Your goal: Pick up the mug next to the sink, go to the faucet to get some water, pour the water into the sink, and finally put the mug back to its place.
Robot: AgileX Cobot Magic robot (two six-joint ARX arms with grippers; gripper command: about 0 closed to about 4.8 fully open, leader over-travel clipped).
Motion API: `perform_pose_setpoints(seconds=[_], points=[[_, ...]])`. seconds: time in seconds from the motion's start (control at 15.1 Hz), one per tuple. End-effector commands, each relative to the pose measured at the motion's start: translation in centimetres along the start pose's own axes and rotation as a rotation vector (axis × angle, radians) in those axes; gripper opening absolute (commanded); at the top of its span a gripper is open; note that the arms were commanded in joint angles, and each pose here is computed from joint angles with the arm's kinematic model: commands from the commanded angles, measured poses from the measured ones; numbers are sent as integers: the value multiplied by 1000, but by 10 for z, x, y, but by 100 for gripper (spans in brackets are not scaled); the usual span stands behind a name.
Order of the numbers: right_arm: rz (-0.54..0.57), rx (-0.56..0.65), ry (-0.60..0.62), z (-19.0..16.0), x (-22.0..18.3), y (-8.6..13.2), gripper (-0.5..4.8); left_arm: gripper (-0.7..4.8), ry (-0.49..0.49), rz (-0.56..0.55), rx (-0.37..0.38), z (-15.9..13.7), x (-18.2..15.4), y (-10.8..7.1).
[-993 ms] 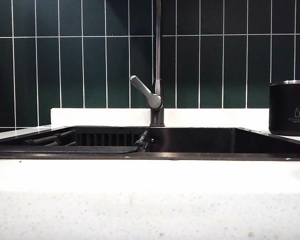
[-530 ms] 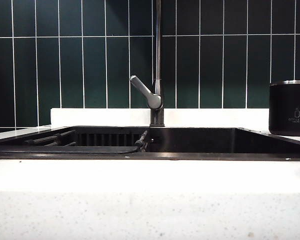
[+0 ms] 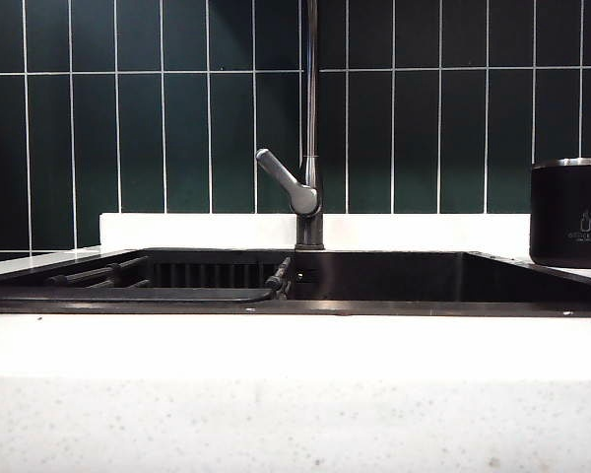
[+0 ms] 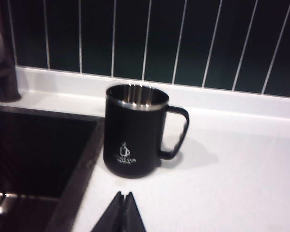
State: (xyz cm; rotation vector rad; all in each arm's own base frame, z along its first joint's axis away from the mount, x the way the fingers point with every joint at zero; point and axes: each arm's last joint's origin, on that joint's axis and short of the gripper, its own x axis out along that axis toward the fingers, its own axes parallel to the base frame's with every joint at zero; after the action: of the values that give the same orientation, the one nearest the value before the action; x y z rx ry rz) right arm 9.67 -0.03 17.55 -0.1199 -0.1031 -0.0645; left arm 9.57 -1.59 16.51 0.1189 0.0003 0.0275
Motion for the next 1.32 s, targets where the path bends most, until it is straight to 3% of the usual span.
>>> perform_pose_setpoints(seconds=[0.07,1.32], points=[[19,0,-41,2,0,-2,-1,-5,-9,2,-1,2,0,0],[10,-3,8,-3,0,-3,-1,-5,-8,5,-1,2,0,1]])
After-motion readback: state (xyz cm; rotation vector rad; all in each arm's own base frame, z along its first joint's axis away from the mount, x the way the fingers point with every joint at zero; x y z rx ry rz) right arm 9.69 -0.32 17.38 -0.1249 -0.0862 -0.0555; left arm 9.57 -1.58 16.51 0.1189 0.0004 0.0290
